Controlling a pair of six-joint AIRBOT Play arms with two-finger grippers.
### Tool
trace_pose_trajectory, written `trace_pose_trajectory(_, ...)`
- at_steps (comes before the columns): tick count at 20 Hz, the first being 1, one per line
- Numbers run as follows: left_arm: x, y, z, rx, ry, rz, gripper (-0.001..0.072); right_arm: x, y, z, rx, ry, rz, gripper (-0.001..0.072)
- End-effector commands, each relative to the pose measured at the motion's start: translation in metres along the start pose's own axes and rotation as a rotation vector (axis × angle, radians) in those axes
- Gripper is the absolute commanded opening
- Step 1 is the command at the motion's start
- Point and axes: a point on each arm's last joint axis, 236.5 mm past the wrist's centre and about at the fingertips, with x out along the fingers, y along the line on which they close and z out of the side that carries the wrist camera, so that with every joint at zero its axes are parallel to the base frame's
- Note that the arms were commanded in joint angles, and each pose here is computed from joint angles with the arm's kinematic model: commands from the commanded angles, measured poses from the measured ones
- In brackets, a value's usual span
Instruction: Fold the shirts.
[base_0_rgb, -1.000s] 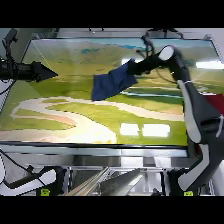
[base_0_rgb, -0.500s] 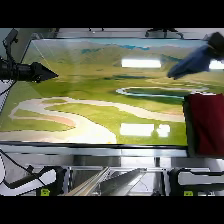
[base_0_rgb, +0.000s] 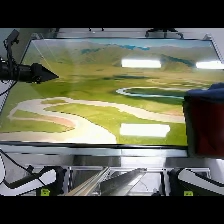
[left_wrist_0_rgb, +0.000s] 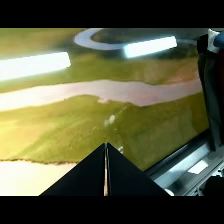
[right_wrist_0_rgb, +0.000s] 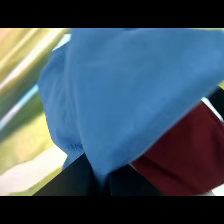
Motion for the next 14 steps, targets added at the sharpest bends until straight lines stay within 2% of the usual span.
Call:
trace_pose_trajectory(1, 0.0, 0.0, -0.001, 0.0, 0.004, -0.002, 0.0017, 0.0, -0.044, -0.026, 0.073, 0.061, -0.115, 0.002)
trace_pose_trajectory(8, 0.0, 0.0, -0.001, 0.0, 0.005, -0.001, 0.0017, 0.097, -0.116, -0.136, 0.135, 0.343, -0.331, 0.0026)
trace_pose_trajectory(11, 0.0, 0.0, -0.001, 0.0, 0.005, -0.002, 0.0017, 0.128, -0.132, -0.191, 0.152, 0.464, -0.372, 0.003)
trace_pose_trajectory(12, 0.0, 0.0, -0.001, 0.0, 0.005, -0.002, 0.0017, 0.132, -0.135, -0.202, 0.167, 0.496, -0.381, 0.011)
trace_pose_trajectory(14, 0.0, 0.0, -0.001, 0.0, 0.005, -0.001, 0.0017, 0.135, -0.135, -0.207, 0.151, 0.522, -0.379, 0.072)
